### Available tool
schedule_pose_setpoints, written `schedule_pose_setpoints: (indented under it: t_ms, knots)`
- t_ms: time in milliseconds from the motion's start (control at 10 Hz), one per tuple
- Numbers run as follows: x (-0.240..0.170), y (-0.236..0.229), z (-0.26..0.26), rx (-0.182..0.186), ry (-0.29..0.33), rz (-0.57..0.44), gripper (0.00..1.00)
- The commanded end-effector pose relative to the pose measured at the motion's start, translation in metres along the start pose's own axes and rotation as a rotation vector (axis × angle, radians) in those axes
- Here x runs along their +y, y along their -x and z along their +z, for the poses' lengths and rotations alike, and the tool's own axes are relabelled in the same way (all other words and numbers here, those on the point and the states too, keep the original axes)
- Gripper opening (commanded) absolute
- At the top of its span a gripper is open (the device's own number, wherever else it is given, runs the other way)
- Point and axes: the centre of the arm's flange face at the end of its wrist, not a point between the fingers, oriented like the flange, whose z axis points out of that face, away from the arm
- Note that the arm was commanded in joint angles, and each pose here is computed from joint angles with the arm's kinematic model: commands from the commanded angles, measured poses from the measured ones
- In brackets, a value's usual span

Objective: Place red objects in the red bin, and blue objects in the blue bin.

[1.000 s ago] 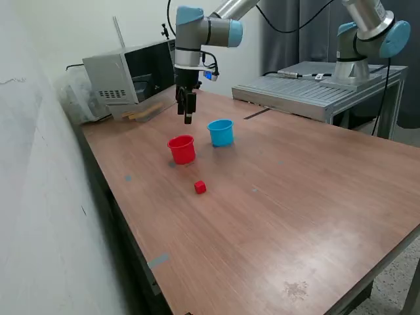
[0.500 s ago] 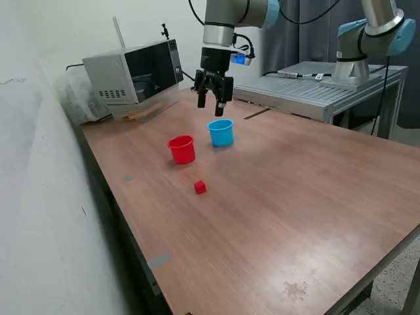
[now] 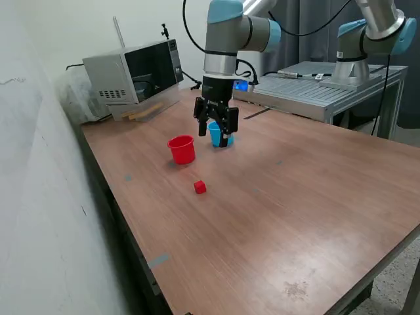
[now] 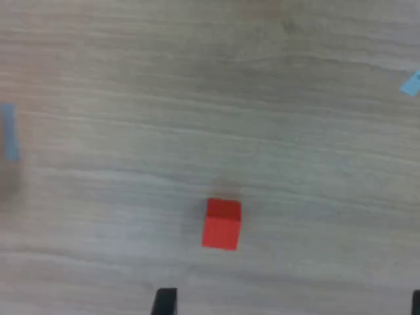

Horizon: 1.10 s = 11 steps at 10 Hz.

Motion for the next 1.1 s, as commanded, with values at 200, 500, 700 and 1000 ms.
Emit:
schedule_pose_setpoints:
  t_ms: [200, 500, 700, 1000]
  knots:
    - [0.016, -0.008, 0.076, 0.009, -0.026, -0.002, 1.0]
    - [0.018, 0.001, 0.12, 0.006, -0.042, 0.023, 1.0]
    - [0.02, 0.007, 0.128, 0.004, -0.039, 0.034, 1.0]
    - [0.027, 0.022, 0.125, -0.002, -0.022, 0.051, 1.0]
